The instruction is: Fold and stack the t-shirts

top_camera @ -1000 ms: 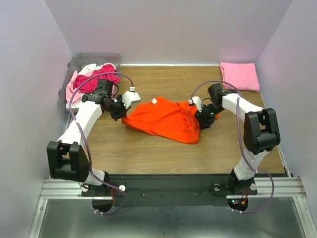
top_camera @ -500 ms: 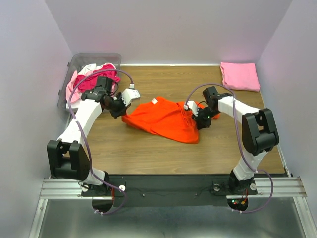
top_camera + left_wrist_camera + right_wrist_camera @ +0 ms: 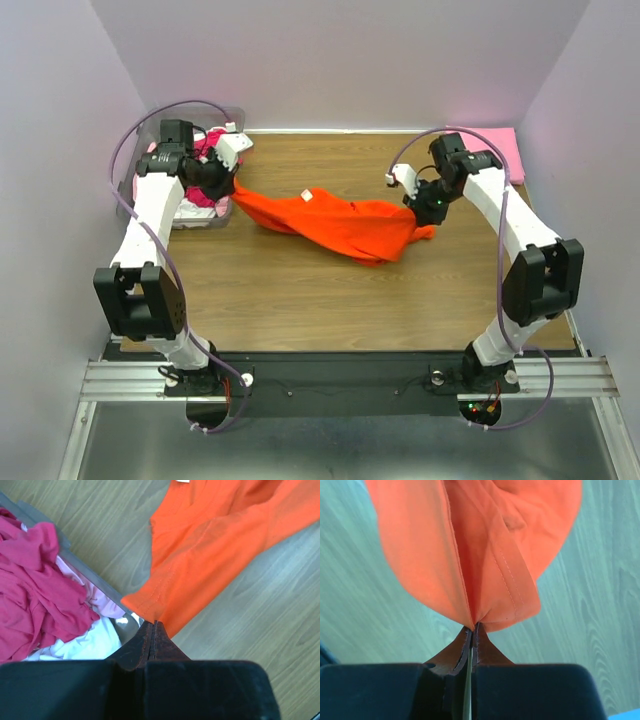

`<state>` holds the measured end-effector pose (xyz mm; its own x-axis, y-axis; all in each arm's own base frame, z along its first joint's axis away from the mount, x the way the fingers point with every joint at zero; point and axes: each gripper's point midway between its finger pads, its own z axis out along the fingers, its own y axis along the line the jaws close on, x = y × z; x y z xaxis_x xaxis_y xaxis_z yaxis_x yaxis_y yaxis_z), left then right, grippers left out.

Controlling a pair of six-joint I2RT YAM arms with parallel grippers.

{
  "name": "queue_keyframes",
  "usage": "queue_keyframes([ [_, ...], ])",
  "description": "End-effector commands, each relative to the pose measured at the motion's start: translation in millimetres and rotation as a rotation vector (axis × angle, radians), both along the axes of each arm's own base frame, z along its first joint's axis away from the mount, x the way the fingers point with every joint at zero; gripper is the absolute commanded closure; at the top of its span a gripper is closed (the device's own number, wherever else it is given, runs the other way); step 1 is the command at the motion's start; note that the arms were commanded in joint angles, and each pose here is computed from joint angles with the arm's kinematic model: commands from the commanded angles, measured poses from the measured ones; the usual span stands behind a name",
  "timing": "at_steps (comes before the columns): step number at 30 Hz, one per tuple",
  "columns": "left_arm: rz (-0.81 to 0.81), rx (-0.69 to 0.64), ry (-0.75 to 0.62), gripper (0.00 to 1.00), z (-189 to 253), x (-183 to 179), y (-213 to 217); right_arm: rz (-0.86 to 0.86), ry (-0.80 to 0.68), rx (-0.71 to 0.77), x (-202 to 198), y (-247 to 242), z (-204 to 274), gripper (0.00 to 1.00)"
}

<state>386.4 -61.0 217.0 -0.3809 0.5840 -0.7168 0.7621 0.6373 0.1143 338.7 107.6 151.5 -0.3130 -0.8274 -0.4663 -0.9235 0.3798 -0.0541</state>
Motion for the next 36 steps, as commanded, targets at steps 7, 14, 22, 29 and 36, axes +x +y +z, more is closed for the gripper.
queue_keyframes([
  [7,0.259,-0.021,-0.027,1.0,14,59,26,0.038,0.316,0.014,-21,100,-11,0.99],
  [14,0.371,-0.099,-0.001,1.0,11,82,27,0.103,0.402,0.112,-32,189,-4,0.99],
  [22,0.372,-0.14,0.082,1.0,-12,81,20,0.133,0.4,0.27,-46,250,-1,0.42],
  [29,0.32,-0.172,0.104,1.0,-13,75,10,0.238,0.164,0.228,-18,237,14,0.42],
  [36,0.321,-0.197,0.134,1.0,-17,65,7,0.407,0.041,0.177,-10,236,13,0.48],
])
